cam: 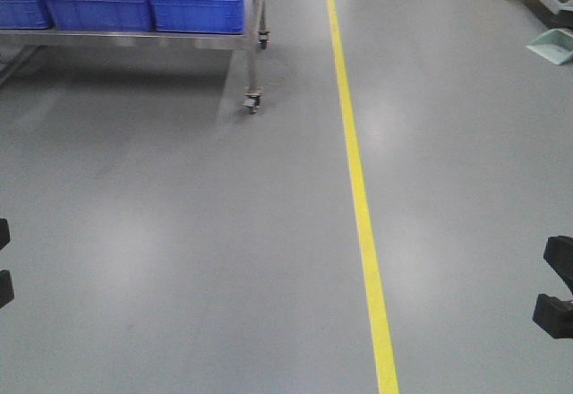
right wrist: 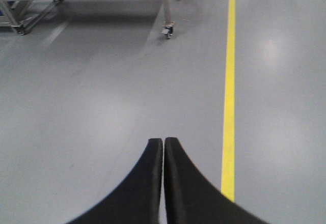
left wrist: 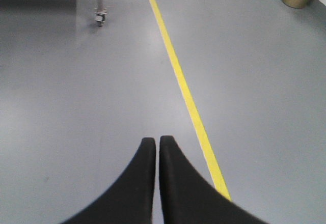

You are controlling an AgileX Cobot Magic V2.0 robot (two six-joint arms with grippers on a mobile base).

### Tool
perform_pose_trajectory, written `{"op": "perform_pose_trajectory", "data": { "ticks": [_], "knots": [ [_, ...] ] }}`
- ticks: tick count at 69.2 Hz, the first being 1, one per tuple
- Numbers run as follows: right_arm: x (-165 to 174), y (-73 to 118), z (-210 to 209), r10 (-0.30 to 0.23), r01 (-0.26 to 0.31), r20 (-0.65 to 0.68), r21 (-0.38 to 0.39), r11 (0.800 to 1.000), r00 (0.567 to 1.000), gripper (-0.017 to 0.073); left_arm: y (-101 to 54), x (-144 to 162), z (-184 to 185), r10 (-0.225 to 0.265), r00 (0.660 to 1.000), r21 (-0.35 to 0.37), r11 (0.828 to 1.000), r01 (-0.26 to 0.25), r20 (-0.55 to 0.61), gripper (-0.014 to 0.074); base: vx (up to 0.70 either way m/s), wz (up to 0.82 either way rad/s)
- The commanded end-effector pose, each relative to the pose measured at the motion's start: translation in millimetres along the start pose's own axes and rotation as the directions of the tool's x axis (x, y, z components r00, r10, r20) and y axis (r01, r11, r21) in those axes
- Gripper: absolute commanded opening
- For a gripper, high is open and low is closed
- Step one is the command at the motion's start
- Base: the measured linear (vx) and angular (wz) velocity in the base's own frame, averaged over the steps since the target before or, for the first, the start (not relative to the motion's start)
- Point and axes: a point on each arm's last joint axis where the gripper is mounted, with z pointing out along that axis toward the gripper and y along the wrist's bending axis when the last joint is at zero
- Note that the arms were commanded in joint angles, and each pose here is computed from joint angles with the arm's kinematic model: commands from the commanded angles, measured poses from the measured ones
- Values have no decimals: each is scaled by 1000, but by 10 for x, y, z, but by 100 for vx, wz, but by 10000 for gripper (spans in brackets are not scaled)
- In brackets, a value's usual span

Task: Move and align brake pads A on conveyor
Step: 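Drive the base along the yellow-lined floor toward the steel table, then turn the base and pull up to the steel table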

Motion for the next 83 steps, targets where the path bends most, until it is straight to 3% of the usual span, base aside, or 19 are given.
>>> {"op": "perform_pose_trajectory", "data": {
  "ticks": [1,26,83],
  "knots": [
    [-145,24,-28,-10,12,89,-19,1000,996,-10,-42,-125,-38,1,996,33,999,-4,85,-7,6,28],
    [-145,24,-28,-10,12,89,-19,1000,996,-10,-42,-125,-38,1,996,33,999,-4,85,-7,6,50],
    [-145,24,-28,-10,12,89,-19,1000,996,-10,-42,-124,-38,1,996,33,999,-3,84,-7,5,91]
  ]
}}
